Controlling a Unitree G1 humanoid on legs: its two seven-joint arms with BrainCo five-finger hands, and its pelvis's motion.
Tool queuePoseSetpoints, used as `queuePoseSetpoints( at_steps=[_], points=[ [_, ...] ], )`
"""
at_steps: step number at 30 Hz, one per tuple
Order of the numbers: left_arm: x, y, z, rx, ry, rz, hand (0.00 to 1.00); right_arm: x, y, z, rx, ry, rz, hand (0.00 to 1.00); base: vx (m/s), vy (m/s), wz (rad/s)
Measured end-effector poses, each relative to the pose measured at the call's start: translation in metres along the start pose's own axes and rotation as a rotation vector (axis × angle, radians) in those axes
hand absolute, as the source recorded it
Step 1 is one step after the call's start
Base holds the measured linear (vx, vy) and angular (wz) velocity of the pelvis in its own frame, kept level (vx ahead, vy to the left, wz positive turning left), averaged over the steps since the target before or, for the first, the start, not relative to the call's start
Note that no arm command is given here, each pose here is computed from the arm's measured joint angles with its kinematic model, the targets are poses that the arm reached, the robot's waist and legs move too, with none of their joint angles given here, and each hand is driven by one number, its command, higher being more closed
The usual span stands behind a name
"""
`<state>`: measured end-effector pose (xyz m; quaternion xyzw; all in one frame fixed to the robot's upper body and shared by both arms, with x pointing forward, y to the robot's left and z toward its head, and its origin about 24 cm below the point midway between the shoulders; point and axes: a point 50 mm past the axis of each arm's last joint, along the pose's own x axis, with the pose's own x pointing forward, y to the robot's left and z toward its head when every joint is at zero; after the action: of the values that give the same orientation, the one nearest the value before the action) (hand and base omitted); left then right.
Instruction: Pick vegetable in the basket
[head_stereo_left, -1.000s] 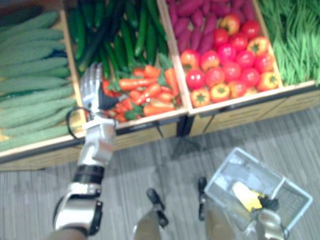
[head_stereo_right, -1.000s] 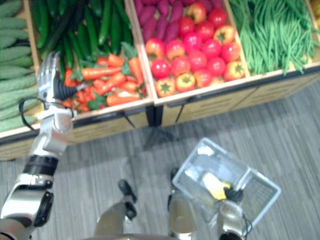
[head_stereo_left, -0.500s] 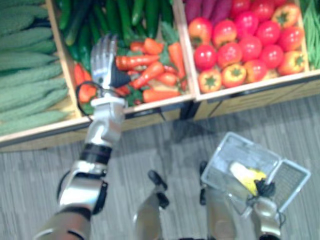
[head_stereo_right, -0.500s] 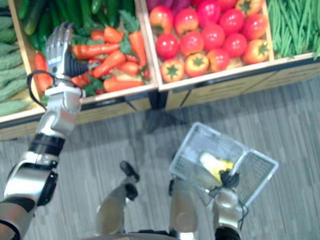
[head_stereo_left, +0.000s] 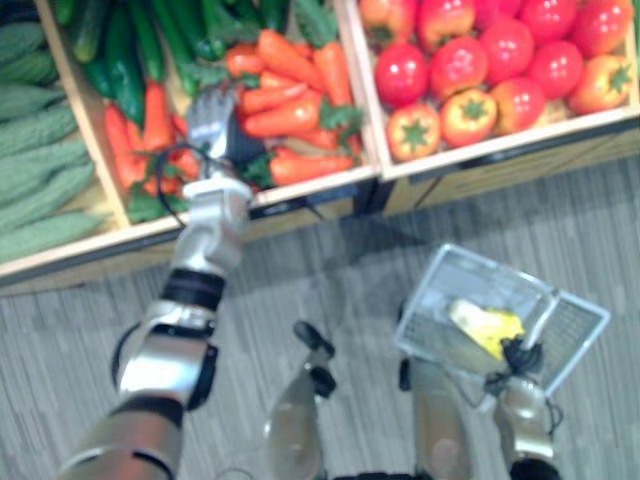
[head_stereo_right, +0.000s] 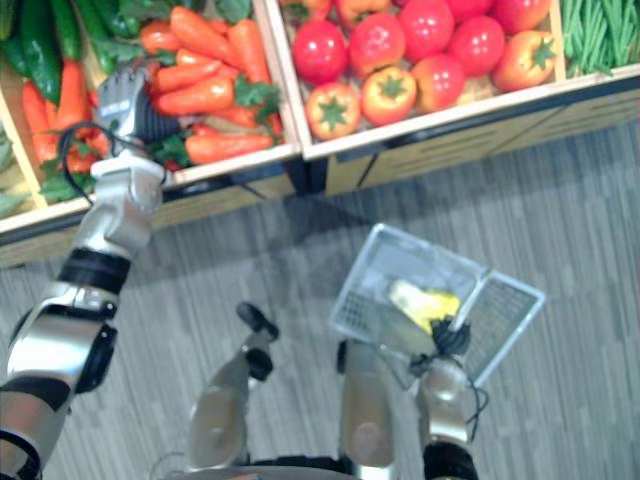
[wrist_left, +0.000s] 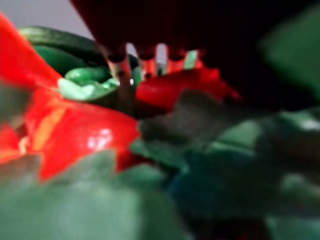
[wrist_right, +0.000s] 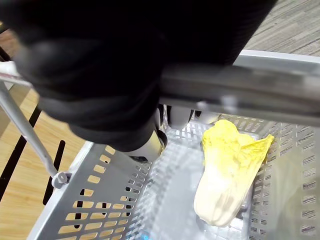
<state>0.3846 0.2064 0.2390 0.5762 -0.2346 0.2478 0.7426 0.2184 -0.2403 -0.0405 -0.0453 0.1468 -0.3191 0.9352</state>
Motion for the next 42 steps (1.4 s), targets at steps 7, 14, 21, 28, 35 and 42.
queuePoseSetpoints(
  at_steps=[7,14,21,28,35,42],
  points=[
    [0.003,0.004,-0.004,0.055,-0.002,0.009,1.00,-0.001,0.002,0.004,0.025,-0.010,0.009,1.00,0.00,-0.006,-0.02],
    [0.008,0.021,0.013,0.061,-0.063,0.097,1.00,-0.013,-0.002,-0.008,0.014,0.018,0.023,1.00,0.02,-0.005,0.10],
    [0.014,0.060,0.000,0.084,-0.044,0.269,1.00,-0.021,-0.008,-0.019,-0.002,0.050,0.022,1.00,0.03,0.001,0.10],
    [-0.034,0.029,-0.038,0.125,0.030,0.152,1.00,-0.027,-0.011,-0.045,-0.042,0.157,0.038,1.00,0.05,-0.013,0.07],
    [-0.149,-0.008,-0.056,0.039,0.079,-0.078,1.00,-0.032,-0.009,-0.050,-0.106,0.177,0.105,1.00,0.02,-0.017,-0.77],
    [-0.219,-0.055,-0.006,-0.229,0.096,-0.328,1.00,-0.040,-0.016,-0.047,-0.158,0.155,0.120,1.00,-0.08,0.140,-0.93]
  ],
)
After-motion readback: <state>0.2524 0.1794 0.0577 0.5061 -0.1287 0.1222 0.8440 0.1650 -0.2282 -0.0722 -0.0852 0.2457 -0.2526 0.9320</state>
